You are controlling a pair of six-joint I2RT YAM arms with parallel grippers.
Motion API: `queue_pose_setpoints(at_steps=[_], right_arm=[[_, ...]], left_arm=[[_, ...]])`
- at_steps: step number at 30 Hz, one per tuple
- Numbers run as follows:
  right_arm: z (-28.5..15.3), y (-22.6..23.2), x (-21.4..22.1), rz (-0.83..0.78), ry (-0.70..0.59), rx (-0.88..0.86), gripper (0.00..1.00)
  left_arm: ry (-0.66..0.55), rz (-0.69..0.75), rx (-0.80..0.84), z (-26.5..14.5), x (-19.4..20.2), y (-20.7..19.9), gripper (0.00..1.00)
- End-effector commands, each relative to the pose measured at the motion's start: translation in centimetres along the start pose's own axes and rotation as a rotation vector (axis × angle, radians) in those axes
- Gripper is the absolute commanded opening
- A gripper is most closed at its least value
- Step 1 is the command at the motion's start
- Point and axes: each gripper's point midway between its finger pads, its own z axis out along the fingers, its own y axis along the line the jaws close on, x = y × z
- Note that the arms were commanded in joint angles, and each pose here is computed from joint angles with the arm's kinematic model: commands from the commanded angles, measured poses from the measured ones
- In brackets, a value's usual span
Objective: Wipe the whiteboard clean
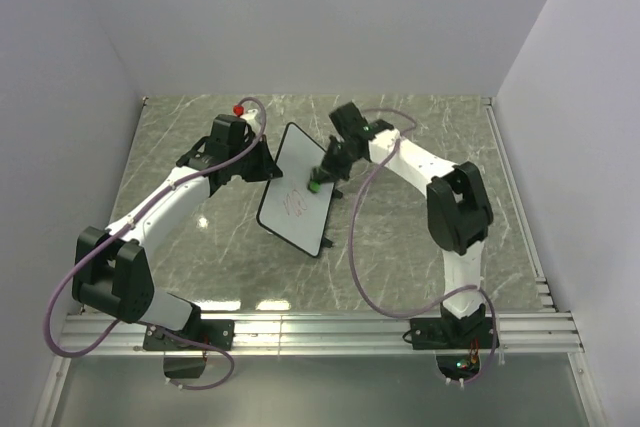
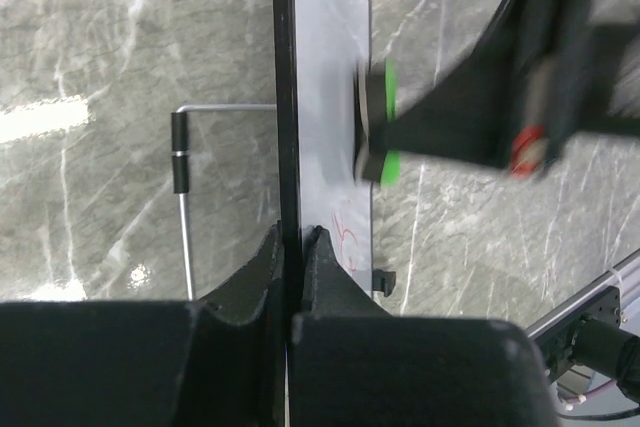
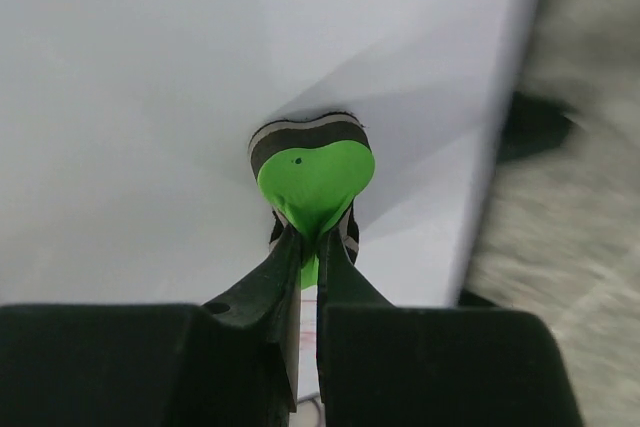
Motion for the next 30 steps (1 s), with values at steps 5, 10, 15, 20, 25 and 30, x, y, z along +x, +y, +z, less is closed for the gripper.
queue_pose_setpoints(at_steps=[5,10,15,20,25,30], right_arm=[[-0.2,-5.2,4.3,0.008,0.013,0.077,0.0],[-2.1,-0.1,7.1,-0.048,-0.004,-0.014,0.0],[-3.7,5.7,7.8,-0.076,-0.009,-0.115,0.0],[-5.8,10.6,6.8,-0.095,-0.057,-0.202,0.0],[-4.6,10.3,6.4,-0.108,-0.052,-0.163,0.0],[-3.0,6.3,5.8,-0.077,-0.06,-0.087,0.0]], left_arm=[[0.127,0.121,-0.079,0.1,3.9,1.8,0.0],[0.143,0.109,-0.091,0.4,4.1,2.1,0.0],[0.149,0.103,-0.094,0.4,4.4,2.2,0.0],[0.151,0.098,-0.093,0.3,4.7,2.2,0.0],[0.146,0.098,-0.089,0.0,4.7,2.1,0.0],[0.135,0.1,-0.084,-0.3,4.6,2.0,0.0]])
